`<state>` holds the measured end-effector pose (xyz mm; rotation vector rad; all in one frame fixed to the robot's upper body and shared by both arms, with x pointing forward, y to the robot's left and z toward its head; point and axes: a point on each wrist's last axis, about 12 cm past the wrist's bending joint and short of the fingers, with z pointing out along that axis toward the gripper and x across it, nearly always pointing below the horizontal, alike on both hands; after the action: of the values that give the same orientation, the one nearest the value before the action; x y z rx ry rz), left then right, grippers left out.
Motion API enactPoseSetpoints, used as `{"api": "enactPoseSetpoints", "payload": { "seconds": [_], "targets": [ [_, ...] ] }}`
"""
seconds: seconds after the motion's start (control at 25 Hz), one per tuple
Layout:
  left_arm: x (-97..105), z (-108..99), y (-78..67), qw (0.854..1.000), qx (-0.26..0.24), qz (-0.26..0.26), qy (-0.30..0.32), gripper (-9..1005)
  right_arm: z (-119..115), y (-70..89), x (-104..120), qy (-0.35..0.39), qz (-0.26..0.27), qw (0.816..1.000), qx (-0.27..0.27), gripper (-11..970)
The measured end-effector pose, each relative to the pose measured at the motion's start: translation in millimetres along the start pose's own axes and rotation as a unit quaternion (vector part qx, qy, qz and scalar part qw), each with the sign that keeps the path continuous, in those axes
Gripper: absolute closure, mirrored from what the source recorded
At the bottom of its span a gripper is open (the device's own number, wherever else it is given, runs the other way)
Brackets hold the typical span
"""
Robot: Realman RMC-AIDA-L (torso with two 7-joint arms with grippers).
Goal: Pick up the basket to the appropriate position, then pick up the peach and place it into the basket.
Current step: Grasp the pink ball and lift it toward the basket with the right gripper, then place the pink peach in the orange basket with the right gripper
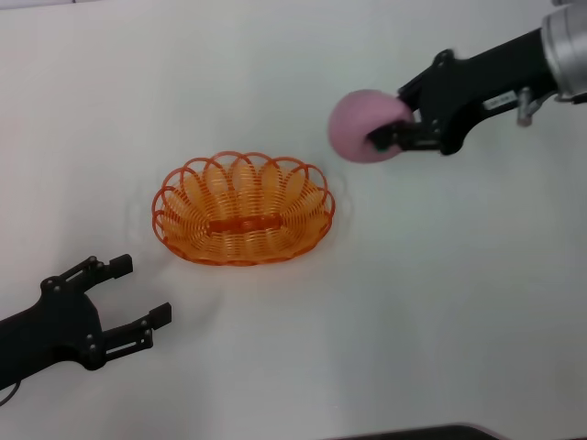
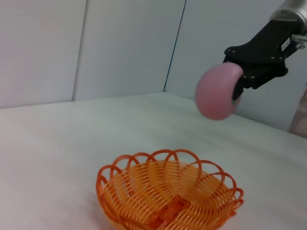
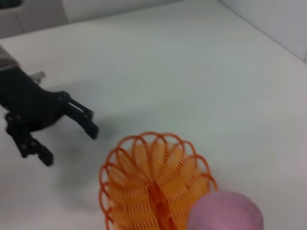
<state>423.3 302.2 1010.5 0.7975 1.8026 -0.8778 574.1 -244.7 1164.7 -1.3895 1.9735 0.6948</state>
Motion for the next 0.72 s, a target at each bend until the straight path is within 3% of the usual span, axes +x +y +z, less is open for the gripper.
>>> {"api": "enactPoseSetpoints", "payload": {
  "seconds": [0.24, 0.72],
  "targets": [
    [-0.8, -0.4, 0.0, 1.000, 0.002, 0.000, -0.002, 110, 29.7, 11.7, -4.1, -0.026, -0.011, 0.998, -0.056, 765],
    [-1.2, -0.2, 0.2, 1.000, 0.002, 0.001, -0.002, 109, 89.3, 12.6, 4.0, 0.019, -0.009, 0.998, -0.063, 862]
  ]
}}
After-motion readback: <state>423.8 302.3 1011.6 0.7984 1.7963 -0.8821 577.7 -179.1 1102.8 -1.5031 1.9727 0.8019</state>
